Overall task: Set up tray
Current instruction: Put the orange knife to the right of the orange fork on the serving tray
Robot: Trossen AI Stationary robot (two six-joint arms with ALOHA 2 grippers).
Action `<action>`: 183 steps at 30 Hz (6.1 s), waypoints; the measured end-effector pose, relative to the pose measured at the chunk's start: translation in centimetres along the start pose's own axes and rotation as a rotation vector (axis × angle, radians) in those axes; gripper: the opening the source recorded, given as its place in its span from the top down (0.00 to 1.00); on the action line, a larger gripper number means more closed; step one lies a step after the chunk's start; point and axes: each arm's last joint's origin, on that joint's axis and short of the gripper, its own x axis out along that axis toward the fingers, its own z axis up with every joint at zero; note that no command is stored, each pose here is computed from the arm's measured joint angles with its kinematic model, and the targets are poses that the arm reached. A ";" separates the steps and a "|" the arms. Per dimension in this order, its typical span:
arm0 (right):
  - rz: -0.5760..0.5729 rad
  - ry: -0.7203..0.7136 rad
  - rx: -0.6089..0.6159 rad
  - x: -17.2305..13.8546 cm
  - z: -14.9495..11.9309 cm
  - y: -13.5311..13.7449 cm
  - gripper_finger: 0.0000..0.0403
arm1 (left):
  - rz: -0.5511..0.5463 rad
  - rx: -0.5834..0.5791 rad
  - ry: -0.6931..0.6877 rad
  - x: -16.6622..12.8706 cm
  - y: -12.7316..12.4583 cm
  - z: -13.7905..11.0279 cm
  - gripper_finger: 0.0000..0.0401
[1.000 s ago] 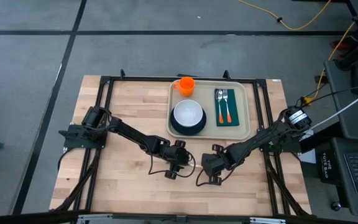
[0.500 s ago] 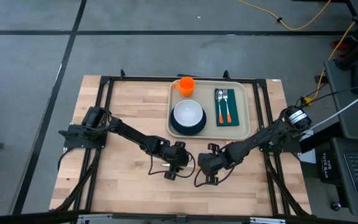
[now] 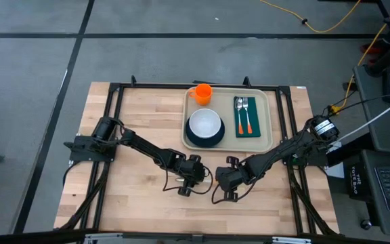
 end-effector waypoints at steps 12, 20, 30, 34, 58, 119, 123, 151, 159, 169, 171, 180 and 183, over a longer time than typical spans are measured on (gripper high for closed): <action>0.010 0.002 0.000 0.0 0.0 0.1 0.74 | 0.003 0.023 -0.001 0.1 0.1 0.0 0.85; 0.001 0.002 -0.002 0.0 0.0 0.0 0.74 | 0.002 0.031 0.001 0.2 0.1 0.0 0.97; -0.004 0.009 -0.006 -0.1 0.0 0.0 0.74 | 0.001 0.041 0.006 0.2 0.1 -0.1 0.99; -0.014 0.025 -0.013 -0.8 0.5 0.2 0.74 | 0.002 0.049 0.025 0.1 0.1 0.1 0.99; -0.275 -0.155 -0.215 -5.0 -0.6 5.4 0.74 | 0.062 0.155 0.138 -5.2 2.6 3.4 1.00; -0.208 -0.470 -0.203 -5.3 9.4 -1.2 0.74 | 0.385 0.329 0.209 -14.4 -0.8 3.2 1.00; -0.191 -0.475 -0.192 -5.3 9.8 -1.6 0.74 | 0.385 0.328 0.209 -14.4 -0.8 3.2 1.00; -0.198 -0.482 -0.260 -2.9 10.4 -1.6 0.74 | 0.385 0.355 0.216 -14.4 -0.8 3.1 1.00; -0.201 -0.476 -0.261 -2.9 10.4 -1.6 0.74 | 0.398 0.355 0.215 -14.4 -0.7 3.1 1.00; -0.247 -0.428 -0.212 -2.8 10.3 -2.7 0.74 | 0.408 0.348 0.206 -14.4 -0.7 3.2 1.00; -0.244 -0.415 -0.199 -2.6 10.2 -2.9 0.74 | 0.422 0.357 0.208 -14.4 -0.7 3.3 1.00; -0.250 -0.411 -0.195 -2.6 10.3 -3.1 0.74 | 0.417 0.366 0.204 -14.4 -0.5 3.4 1.00; -0.252 -0.407 -0.194 -2.6 10.3 -3.3 0.74 | 0.416 0.365 0.204 -14.4 -0.5 3.3 1.00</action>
